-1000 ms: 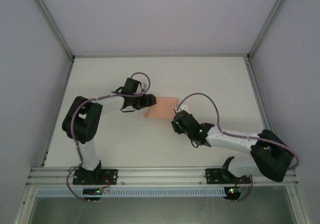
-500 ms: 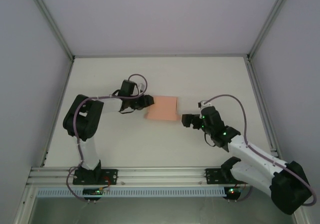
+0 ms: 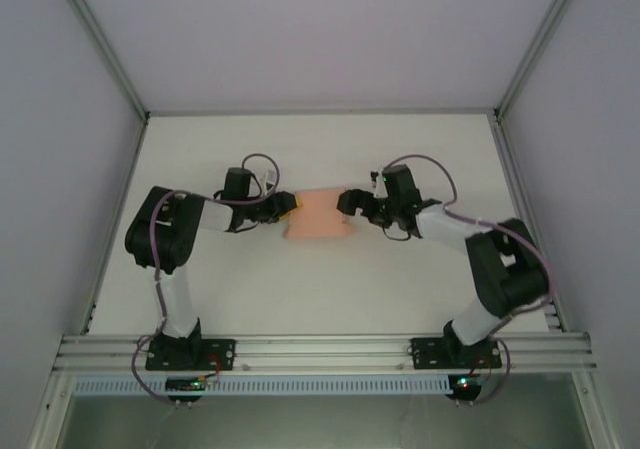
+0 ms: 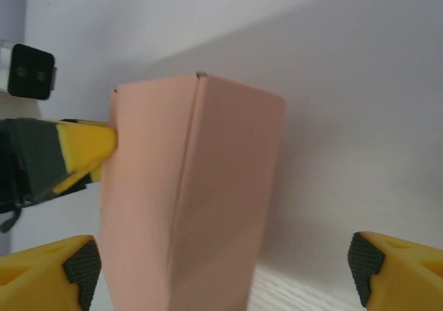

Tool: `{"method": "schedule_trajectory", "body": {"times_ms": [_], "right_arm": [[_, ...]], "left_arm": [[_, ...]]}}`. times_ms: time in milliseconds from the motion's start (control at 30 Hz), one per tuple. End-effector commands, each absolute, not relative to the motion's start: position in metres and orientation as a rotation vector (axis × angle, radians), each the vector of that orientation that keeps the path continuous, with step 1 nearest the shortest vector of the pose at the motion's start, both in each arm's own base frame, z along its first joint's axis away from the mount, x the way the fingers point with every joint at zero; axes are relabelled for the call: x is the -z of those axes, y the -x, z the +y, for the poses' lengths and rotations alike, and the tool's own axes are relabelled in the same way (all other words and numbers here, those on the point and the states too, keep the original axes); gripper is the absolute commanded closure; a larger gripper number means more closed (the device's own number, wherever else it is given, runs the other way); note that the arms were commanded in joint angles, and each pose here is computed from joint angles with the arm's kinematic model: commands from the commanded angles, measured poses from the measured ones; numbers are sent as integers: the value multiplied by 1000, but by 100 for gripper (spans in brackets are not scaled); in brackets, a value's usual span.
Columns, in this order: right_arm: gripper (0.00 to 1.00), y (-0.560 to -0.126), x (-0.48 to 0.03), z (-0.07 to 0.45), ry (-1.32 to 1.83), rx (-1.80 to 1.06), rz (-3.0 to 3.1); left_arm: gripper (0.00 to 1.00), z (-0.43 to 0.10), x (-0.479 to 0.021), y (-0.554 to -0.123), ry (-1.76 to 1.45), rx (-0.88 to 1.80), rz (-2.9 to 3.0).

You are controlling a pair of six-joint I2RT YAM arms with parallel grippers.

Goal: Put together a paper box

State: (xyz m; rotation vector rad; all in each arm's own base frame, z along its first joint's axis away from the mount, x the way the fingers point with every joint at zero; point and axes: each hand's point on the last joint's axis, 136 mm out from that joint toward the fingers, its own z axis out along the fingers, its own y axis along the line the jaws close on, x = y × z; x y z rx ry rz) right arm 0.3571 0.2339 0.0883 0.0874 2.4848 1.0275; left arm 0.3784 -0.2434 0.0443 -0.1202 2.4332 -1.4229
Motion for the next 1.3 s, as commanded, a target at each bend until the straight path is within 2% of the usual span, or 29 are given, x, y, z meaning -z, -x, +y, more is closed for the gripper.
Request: {"method": "schedule_trajectory", "body": {"times_ms": [0,200,333,367,600,667,733,933,1100,1267], "right_arm": [[10,-365,-95,258,-96,-1281,2473],[23,-383,-102,279,-130,-1497,2370],[39,-384,-107,283,-122,-1546,2344],[40,-382,-108,283,-115,-1552,2340],[55,-374,-121,274,-125,-1551,2315],[55,-371,-128,271,-123,-1557,2299],[55,-367,-133,268,-127,-1556,2290],[55,-352,-144,243,-205,-1437,2368],[58,-332,-150,203,-408,-1311,2498],[57,-319,-171,167,-737,-1353,2482]], "left_arm": [[63,-222,11,-355,310,1319,2609],[63,-224,10,-359,300,1333,2596],[63,-226,2,-364,255,1339,2565],[62,-227,-1,-366,242,1338,2557],[51,-240,-57,-387,41,1311,2417],[46,-248,-75,-391,-35,1283,2382],[37,-258,-95,-391,-128,1254,2341],[2,-271,-162,-382,-423,1039,2145],[0,-290,-213,-339,-766,699,1824],[0,-327,-220,-273,-1150,346,1451]]}}
